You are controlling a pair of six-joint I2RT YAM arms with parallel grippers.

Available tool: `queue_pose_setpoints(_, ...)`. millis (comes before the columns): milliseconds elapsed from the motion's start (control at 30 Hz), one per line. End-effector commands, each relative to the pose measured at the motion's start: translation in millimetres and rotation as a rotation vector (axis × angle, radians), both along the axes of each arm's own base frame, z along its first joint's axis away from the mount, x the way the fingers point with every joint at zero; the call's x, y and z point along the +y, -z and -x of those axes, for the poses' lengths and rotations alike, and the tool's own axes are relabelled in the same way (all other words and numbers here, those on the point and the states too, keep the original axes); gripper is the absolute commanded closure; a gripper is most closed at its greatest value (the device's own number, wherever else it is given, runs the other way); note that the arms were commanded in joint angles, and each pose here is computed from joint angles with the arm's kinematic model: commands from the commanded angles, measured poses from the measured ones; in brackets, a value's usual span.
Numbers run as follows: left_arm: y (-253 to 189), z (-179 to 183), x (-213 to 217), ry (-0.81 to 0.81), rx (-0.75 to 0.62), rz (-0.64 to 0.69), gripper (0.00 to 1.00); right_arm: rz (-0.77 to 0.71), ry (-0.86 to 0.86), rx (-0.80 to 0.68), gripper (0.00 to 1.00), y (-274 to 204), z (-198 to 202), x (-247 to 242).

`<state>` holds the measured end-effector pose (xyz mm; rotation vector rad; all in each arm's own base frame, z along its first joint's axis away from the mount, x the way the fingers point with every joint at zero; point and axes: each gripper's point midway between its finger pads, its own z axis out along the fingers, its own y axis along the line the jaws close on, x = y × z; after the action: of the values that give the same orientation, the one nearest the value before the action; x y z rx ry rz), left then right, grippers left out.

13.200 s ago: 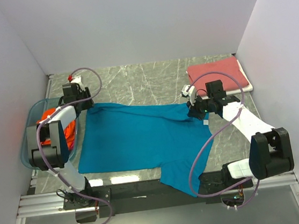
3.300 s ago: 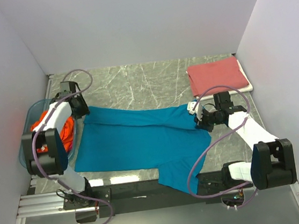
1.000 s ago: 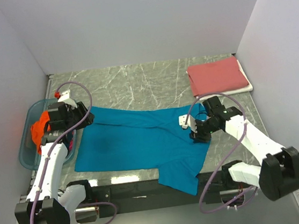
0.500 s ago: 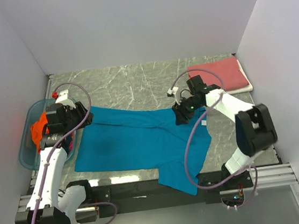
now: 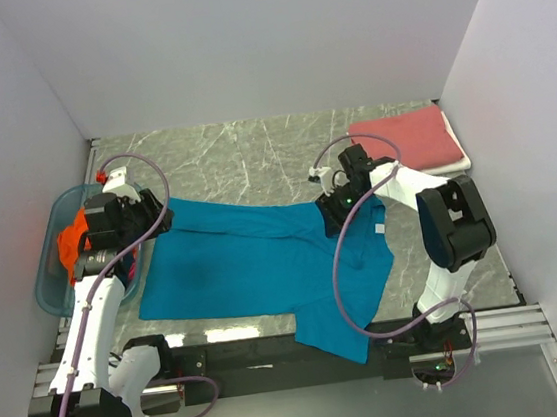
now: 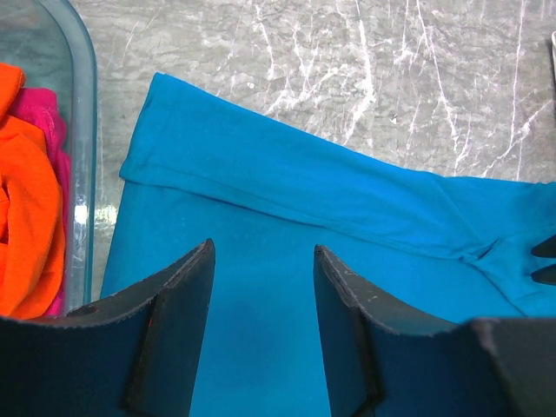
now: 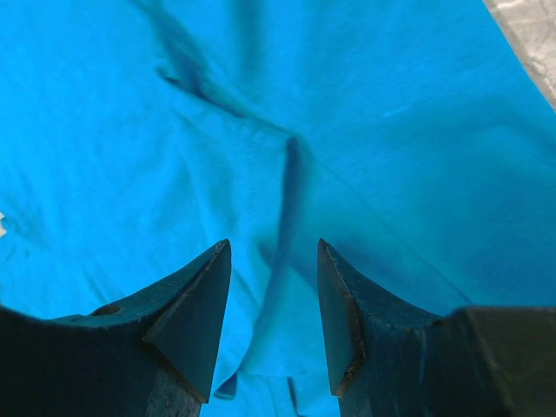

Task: Fold and stack the t-shirts
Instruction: Fold the tshirt

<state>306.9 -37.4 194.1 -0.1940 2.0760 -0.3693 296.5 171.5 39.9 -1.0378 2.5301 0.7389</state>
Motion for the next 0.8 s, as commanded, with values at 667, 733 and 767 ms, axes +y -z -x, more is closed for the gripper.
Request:
queue_pose_setpoints(667,-12.9,-2.8,-2.2,0.022,-0.057,-0.008,0.45,-0.013,-0.084,0.021,0.71,-2.9,6.4,18.6)
queue_pose_setpoints(733,-12.9,-2.8,-2.3,0.021,-0.056,-0.007,0.45,-0.020,-0.097,0.001,0.78,-10.4,7.6,20.9)
queue_pose_setpoints(767,-13.2,-3.0,-2.0,0.020,-0.058,-0.008,0.45,-0.022,-0.104,-0.008,0.83,-13.0,8.7,22.1)
